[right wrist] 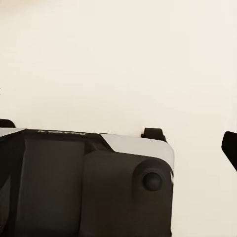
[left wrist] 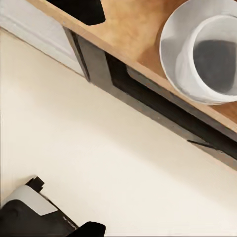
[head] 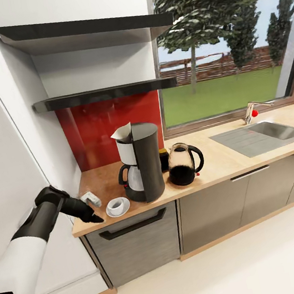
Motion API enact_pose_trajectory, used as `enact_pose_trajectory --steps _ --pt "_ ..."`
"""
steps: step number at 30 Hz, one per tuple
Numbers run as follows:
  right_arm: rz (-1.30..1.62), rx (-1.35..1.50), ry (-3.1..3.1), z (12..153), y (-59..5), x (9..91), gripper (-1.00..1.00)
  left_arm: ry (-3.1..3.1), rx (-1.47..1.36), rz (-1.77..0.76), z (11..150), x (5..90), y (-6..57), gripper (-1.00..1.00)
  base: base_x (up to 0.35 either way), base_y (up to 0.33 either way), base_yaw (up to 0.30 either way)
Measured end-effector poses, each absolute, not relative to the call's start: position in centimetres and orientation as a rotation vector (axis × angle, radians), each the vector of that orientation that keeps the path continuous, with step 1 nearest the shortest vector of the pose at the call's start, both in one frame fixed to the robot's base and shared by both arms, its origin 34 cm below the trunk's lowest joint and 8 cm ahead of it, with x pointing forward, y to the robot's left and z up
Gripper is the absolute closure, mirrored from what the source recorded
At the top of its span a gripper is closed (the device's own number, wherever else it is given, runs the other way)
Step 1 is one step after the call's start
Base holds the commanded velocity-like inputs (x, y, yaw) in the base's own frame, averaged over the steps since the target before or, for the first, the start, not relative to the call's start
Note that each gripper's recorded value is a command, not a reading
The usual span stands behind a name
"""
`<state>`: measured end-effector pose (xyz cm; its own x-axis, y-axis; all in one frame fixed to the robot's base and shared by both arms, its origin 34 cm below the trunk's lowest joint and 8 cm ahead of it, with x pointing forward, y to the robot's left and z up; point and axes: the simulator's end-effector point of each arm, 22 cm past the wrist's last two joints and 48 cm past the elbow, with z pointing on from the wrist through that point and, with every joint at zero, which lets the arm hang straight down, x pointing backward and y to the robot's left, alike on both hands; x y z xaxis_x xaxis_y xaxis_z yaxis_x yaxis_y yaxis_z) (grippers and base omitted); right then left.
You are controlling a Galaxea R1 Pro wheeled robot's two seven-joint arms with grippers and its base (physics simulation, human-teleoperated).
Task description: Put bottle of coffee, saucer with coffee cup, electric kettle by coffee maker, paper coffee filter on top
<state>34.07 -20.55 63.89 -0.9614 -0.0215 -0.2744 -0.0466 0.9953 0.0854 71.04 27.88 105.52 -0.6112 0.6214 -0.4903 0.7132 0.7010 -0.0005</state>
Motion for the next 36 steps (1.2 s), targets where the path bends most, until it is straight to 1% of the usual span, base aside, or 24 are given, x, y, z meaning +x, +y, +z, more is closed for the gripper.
enact_pose_trajectory --steps 9,27,32,36 --pt "0.133 -0.051 2.861 63.9 -20.5 34.1 -1.00 2.527 1.069 -0.343 99.3 66.6 27.8 -1.00 0.000 0.000 0.000" --pt "0.135 -0.053 2.861 63.9 -20.4 34.1 -1.00 2.628 1.105 -0.427 92.7 60.6 27.8 -1.00 0.000 0.000 0.000" --pt "0.135 -0.053 2.861 63.9 -20.4 34.1 -1.00 2.631 1.184 -0.457 89.6 57.6 27.8 -1.00 0.000 0.000 0.000" --pt "0.135 -0.053 2.861 63.9 -20.4 34.1 -1.00 2.690 1.221 -0.523 85.5 52.5 27.8 -1.00 0.000 0.000 0.000"
